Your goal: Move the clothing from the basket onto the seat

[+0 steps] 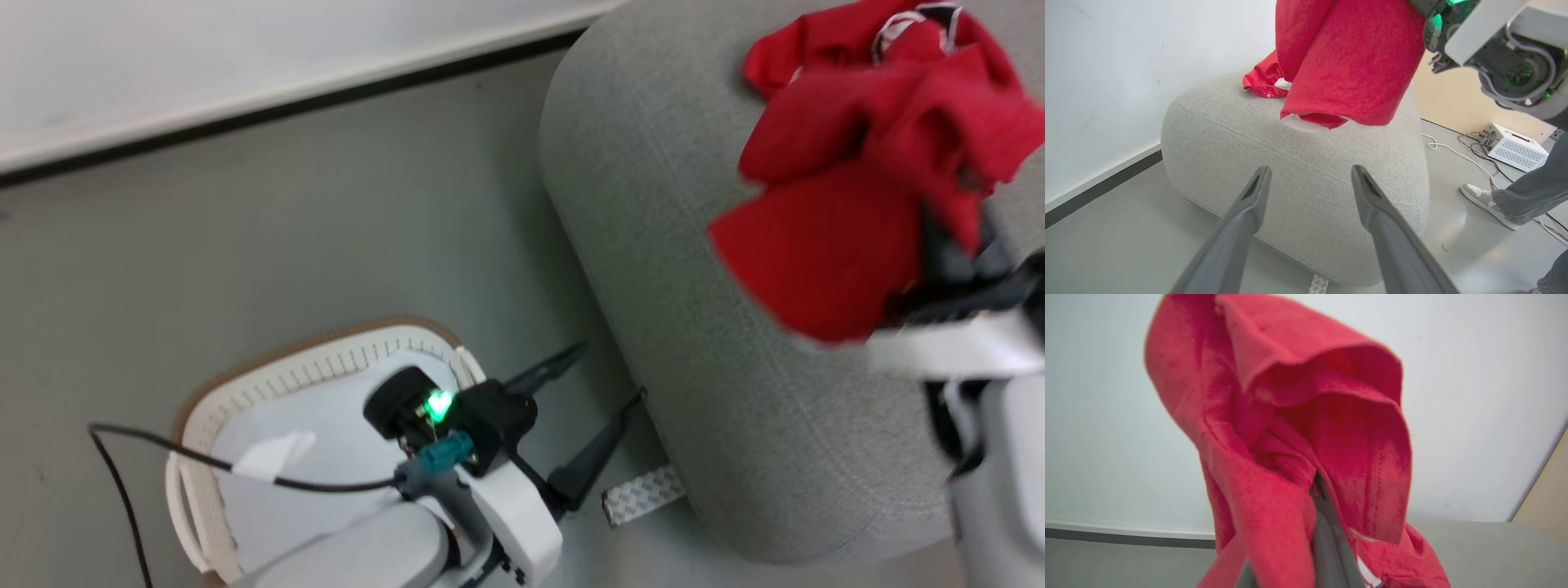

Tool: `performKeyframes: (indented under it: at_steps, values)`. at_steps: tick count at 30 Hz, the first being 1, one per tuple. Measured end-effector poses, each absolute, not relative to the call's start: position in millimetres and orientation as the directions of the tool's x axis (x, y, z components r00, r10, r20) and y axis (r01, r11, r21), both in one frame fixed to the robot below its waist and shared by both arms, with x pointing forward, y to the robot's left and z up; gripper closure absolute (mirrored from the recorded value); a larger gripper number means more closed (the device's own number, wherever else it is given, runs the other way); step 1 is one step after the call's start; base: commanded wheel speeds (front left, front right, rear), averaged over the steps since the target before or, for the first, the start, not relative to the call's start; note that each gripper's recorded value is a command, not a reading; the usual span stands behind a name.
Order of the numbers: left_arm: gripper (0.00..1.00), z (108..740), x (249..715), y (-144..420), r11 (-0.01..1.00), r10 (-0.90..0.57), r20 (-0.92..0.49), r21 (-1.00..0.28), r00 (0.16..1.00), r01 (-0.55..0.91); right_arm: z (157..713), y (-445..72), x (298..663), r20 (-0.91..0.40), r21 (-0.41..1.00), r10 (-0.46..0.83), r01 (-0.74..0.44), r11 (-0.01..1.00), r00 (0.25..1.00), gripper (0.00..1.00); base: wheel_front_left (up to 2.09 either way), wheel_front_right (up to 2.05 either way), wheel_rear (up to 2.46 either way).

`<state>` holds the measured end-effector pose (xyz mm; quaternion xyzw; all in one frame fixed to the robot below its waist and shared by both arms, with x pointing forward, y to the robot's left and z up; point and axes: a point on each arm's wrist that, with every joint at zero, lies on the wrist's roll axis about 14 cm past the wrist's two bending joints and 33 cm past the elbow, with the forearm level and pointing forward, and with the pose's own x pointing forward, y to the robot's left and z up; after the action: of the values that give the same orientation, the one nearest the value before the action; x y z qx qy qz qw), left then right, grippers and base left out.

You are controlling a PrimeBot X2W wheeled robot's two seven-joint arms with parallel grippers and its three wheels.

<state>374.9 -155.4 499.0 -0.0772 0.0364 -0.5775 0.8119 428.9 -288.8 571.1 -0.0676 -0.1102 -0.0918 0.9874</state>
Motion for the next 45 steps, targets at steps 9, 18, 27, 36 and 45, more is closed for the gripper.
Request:
performKeyframes:
  at_steps: [9, 18, 27, 36, 45]
  values:
    - [0.0, 459.5, 438.3, -129.8, 0.399, -0.912, 0.015, -0.193, 0.41, 0.896, 621.3, -366.1, 528.1, 0.312, -0.179, -0.249, 0.314, 0.932, 0.917, 1.0, 0.0, 0.0, 0.0]
    - [0.0, 412.3, 463.2, -95.0, 0.492, -0.868, -0.062, -0.245, 0.494, 0.835, 602.7, -467.1, 543.8, 0.257, -0.142, -0.502, 0.546, 0.825, 0.826, 1.0, 0.0, 0.0, 0.0]
    - [0.0, 400.1, 463.7, -80.1, 0.549, -0.832, -0.099, -0.282, 0.545, 0.787, 461.5, -488.9, 476.2, -0.057, -0.046, -0.683, 0.682, 0.73, 0.728, 0.03, 0.0, 0.0, 0.0]
    - [0.0, 417.7, 465.1, -70.9, 0.593, -0.799, -0.081, -0.273, 0.596, 0.758, 450.3, -450.1, 432.9, -0.05, 0.01, -0.667, 0.668, 0.744, 0.744, 0.0, 0.0, 0.0, 0.0]
    - [0.0, 448.4, 449.6, -57.2, 0.653, -0.746, -0.049, -0.25, 0.664, 0.715, 473.8, -402.6, 382.4, -0.011, -0.066, -0.562, 0.56, 0.826, 0.827, 0.0, 0.0, 0.0, 0.0]
